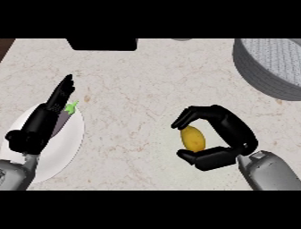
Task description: Pick the lemon from the placemat and place it in the basket
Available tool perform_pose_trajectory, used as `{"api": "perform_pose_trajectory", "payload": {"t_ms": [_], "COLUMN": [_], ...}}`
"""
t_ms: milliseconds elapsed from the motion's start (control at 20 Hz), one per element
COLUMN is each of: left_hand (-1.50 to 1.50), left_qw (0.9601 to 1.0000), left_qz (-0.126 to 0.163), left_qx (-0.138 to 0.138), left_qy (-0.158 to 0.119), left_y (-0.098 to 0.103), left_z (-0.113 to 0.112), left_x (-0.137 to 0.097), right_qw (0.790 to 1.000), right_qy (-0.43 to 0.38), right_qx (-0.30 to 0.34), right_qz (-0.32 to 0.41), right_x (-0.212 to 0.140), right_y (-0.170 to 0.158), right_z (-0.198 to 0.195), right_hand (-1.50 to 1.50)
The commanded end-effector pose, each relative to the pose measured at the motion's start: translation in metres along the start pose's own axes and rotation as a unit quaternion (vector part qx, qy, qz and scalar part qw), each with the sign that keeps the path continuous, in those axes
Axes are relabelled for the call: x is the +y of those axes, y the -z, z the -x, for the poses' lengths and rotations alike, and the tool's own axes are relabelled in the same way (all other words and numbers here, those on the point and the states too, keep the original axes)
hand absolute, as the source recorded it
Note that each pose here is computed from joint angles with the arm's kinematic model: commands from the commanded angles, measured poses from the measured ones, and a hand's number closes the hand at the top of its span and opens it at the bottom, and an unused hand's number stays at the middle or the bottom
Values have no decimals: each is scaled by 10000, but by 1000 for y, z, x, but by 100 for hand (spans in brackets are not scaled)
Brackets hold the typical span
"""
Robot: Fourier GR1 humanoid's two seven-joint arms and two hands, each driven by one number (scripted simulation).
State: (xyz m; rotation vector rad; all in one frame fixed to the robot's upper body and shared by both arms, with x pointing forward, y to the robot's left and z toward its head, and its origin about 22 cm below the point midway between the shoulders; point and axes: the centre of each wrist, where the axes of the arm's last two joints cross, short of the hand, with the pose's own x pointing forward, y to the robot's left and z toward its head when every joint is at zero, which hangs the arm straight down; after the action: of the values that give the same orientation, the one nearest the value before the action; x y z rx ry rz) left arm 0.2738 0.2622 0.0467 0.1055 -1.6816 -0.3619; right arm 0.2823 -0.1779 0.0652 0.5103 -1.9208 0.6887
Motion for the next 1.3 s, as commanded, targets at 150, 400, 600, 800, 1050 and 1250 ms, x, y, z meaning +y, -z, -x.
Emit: {"api": "perform_pose_trajectory", "payload": {"t_ms": [150,400,600,800,1050,1250], "left_hand": [0,0,0,0,0,0], "left_qw": [9995,9999,9998,9999,9998,9996], "left_qz": [247,96,50,66,170,172], "left_qx": [-109,25,44,-37,-92,-113], "left_qy": [-156,-101,-169,-103,-106,-171], "left_y": [-2,0,9,9,5,8], "left_z": [-5,-1,-7,-8,-7,-1], "left_x": [8,18,20,25,15,15], "right_qw": [9896,9427,8894,8444,8268,8341], "right_qy": [-1381,-3109,-4274,-4813,-4583,-4316], "right_qx": [314,719,1465,2311,3026,3100], "right_qz": [242,969,699,-443,-1219,-1477], "right_x": [91,27,-2,-5,-17,-33], "right_y": [-7,5,13,16,27,15], "right_z": [22,-33,-72,-102,-139,-175], "right_hand": [-150,-150,-150,-150,-150,-150]}}
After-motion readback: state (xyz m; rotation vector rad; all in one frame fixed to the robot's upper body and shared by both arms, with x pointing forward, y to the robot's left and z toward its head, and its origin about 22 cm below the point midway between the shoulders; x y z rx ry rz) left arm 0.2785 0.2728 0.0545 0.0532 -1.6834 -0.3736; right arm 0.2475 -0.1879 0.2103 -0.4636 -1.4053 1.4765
